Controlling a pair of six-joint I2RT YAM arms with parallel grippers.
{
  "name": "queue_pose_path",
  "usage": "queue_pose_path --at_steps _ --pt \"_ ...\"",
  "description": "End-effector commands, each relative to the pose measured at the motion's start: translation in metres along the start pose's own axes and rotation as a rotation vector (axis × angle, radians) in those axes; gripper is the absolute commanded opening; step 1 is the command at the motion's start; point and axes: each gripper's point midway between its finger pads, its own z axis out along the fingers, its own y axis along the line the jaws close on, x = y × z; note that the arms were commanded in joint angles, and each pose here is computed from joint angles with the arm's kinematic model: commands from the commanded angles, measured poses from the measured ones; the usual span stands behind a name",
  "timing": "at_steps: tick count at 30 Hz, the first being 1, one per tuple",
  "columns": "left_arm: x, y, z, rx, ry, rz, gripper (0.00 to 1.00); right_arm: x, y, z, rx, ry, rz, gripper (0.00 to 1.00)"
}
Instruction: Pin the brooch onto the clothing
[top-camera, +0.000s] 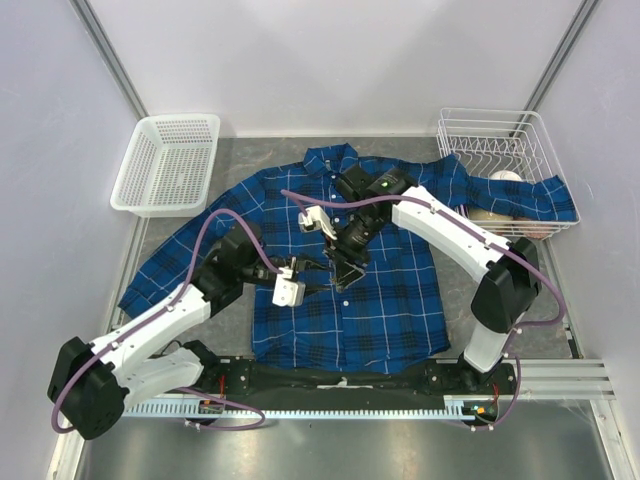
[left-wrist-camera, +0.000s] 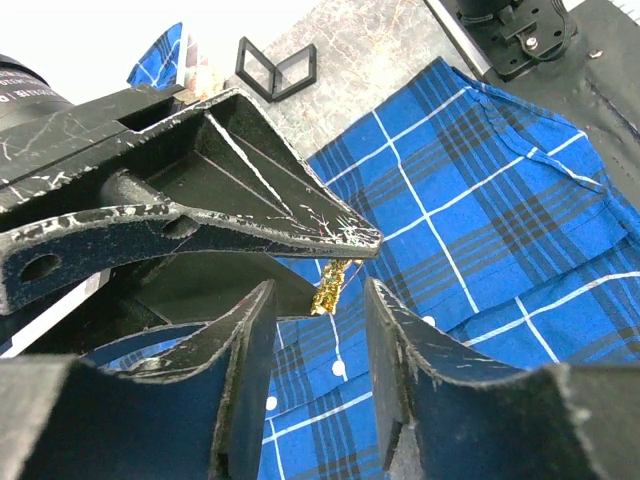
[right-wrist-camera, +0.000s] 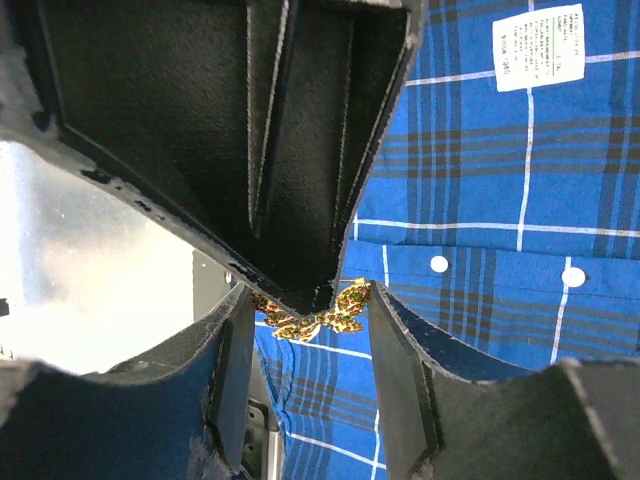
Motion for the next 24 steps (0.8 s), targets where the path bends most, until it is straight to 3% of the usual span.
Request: queue_pose_path --at_steps 1,10,17,20,21,24 --pt "-0.004 0.002 0.005 0.006 -0.032 0.121 0.46 -0.015 0.007 -0.001 -0.025 -0.027 -0.057 0.5" --pt "0.0 -0.008 0.008 0.034 -0.024 0.133 0.34 -0.02 0.01 -0.001 -0.04 -0.037 -0.06 0.5" --pt "0.0 -0.003 0.009 0.012 0.004 0.129 0.17 -0.02 0.017 -0.001 -0.052 -0.036 -0.074 0.51" --pt "0.0 0.002 0.007 -0.01 0.026 0.079 0.07 -0.026 0.02 -0.006 -0.04 -0.05 -0.083 0.59" --pt "0.0 0.005 0.005 -0.026 0.038 0.069 0.04 -0.031 0.021 -0.01 -0.028 -0.06 -0.087 0.68" --pt "-0.003 0.001 0.001 -0.027 0.052 -0.022 0.02 -0.042 0.014 -0.031 0.036 -0.107 -0.094 0.81"
